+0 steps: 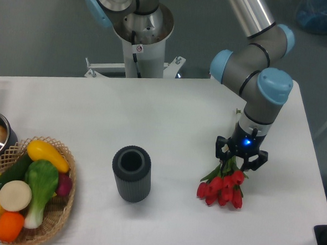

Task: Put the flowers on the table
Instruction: 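Open the gripper to release the tulip stems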

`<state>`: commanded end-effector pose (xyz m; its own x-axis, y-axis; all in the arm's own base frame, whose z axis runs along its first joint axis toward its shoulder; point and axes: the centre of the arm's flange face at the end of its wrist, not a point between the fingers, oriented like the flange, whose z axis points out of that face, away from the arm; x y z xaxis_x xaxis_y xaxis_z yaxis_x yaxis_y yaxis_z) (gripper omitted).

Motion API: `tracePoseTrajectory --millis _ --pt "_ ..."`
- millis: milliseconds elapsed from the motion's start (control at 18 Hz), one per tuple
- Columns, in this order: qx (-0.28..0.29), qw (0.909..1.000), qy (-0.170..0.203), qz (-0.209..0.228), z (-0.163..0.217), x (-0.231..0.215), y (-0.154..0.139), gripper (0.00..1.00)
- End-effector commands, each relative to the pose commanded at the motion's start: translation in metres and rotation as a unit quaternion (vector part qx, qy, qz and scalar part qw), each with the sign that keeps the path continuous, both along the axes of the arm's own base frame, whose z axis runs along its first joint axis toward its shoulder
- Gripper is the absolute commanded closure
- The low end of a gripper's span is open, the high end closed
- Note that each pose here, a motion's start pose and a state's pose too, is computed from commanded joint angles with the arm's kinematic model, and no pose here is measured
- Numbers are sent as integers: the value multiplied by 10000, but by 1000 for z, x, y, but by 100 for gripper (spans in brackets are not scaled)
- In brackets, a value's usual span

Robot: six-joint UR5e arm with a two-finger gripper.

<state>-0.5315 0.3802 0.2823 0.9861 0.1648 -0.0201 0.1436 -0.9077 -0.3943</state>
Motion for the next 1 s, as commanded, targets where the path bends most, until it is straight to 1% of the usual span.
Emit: tracePoseTrajectory --millis 56,222,333,444,722,833,1000 --pt "44 9999 81 73 12 -2 -6 0" --pt "44 9999 82 135 15 -2 -15 0" --pt "149 9994 277 157 41 1 -18 0" --pt "254 9978 610 100 83 15 -18 0" --pt "387 9929 1127 79 144 35 -27 0" --pt "376 9920 1206 82 152 36 -33 0" --pt "174 9906 1350 127 155 32 -45 0"
